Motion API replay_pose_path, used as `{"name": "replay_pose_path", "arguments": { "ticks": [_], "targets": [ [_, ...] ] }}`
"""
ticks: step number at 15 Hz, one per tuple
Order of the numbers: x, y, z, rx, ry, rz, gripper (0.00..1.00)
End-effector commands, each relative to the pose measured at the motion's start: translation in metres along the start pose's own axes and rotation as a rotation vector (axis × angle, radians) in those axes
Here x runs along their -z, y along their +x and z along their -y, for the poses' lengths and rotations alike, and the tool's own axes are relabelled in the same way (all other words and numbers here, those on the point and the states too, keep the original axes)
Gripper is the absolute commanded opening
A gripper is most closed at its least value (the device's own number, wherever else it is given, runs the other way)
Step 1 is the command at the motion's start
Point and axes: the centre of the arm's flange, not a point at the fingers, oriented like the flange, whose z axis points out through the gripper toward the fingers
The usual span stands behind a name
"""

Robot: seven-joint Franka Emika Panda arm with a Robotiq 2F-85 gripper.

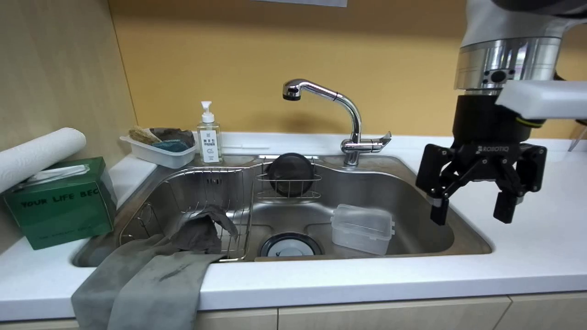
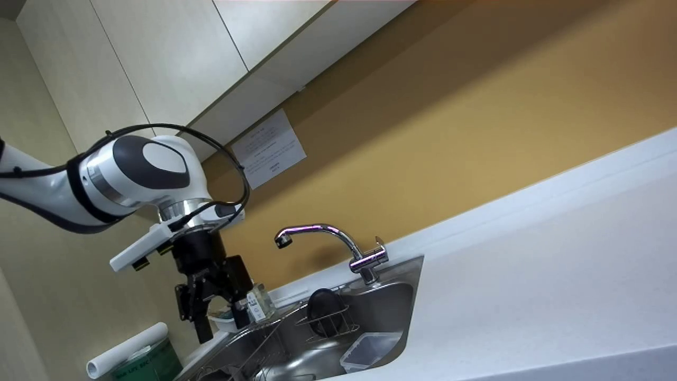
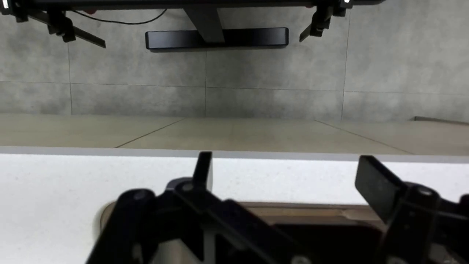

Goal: Take the bowl out of the sink

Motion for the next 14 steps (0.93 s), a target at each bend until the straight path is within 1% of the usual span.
{"name": "replay_pose_path", "arguments": {
  "ticks": [1,5,7,8,11,12,13,14],
  "targets": [
    [0.005,0.035,0.003,-0.184,0.018,-0.039,1.00],
    [0.004,0.076,0.004,-0.378,0.056,-0.062,1.00],
    [0.007,0.084,0.006,-0.395,0.067,-0.054,1.00],
    [-0.004,0.066,-0.004,-0.334,0.059,-0.059,1.00],
    [-0.003,0.078,-0.001,-0.357,0.065,-0.055,1.00],
    [-0.001,0.076,0.000,-0.370,0.071,-0.076,1.00],
    [-0.001,0.080,0.001,-0.354,0.058,-0.095,1.00],
    [0.000,0.091,0.002,-0.347,0.049,-0.120,1.00]
  ]
}}
